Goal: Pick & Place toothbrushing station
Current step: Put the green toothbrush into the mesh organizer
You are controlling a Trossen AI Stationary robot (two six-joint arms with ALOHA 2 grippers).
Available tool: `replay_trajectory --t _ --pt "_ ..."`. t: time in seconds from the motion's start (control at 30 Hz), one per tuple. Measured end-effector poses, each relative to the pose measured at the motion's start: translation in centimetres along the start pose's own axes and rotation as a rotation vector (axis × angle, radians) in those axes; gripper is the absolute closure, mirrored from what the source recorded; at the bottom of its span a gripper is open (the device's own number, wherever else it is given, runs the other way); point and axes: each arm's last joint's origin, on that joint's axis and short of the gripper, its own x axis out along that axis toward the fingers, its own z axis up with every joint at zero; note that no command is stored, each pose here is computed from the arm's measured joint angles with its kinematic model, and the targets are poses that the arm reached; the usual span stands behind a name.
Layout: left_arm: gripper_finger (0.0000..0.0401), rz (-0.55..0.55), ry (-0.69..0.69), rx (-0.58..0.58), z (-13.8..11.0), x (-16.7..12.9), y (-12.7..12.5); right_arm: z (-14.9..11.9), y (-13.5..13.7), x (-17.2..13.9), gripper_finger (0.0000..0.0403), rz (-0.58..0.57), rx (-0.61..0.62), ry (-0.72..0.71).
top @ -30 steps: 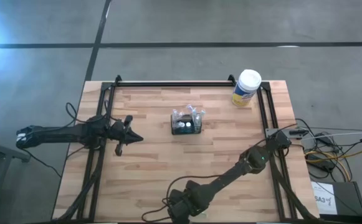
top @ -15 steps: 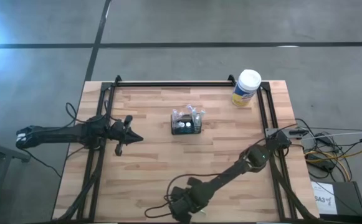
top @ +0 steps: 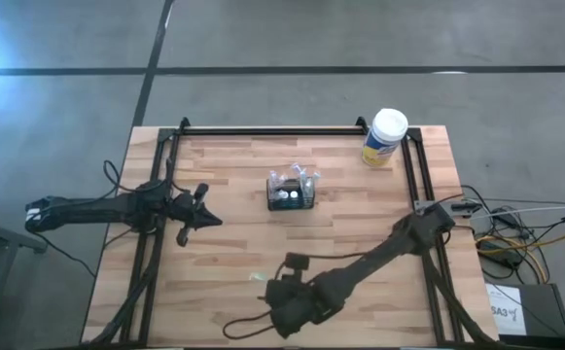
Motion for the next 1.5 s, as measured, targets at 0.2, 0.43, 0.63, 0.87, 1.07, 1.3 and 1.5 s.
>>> replay_trajectory --t 0.2,0.43,0.63,0.87,1.07,1.3,1.5 --pt "0.0394 0.001 -0.006 0.006 0.1 0.0 0.0 2.2 -2.9 -6.8 0.0384 -0.061 -0.123 -0.229" --pt "0.0394 0.002 -0.015 0.031 0.1 0.0 0.0 1.4 -6.1 -11.5 0.0384 0.012 -0.263 -0.417" --pt "0.0394 0.002 -0.016 0.059 0.2 0.0 0.0 -1.7 -11.1 -14.6 0.0385 0.099 -0.282 -0.672" --pt "0.0394 0.000 -0.056 0.111 0.6 0.0 -0.1 -8.7 -17.7 -12.6 0.0385 0.134 -0.201 -0.829" --pt "0.0394 0.040 -0.108 0.061 1.5 0.0 0.0 -14.2 -21.4 -8.4 0.0384 0.096 -0.091 -0.926" --pt "0.0394 0.095 -0.140 0.131 2.9 0.6 0.2 -17.6 -23.7 -4.5 0.0384 0.183 -0.035 -1.079" --pt "0.0394 0.121 -0.202 0.234 3.6 1.1 0.4 -17.6 -23.4 -1.6 0.0383 0.184 -0.015 -1.044"
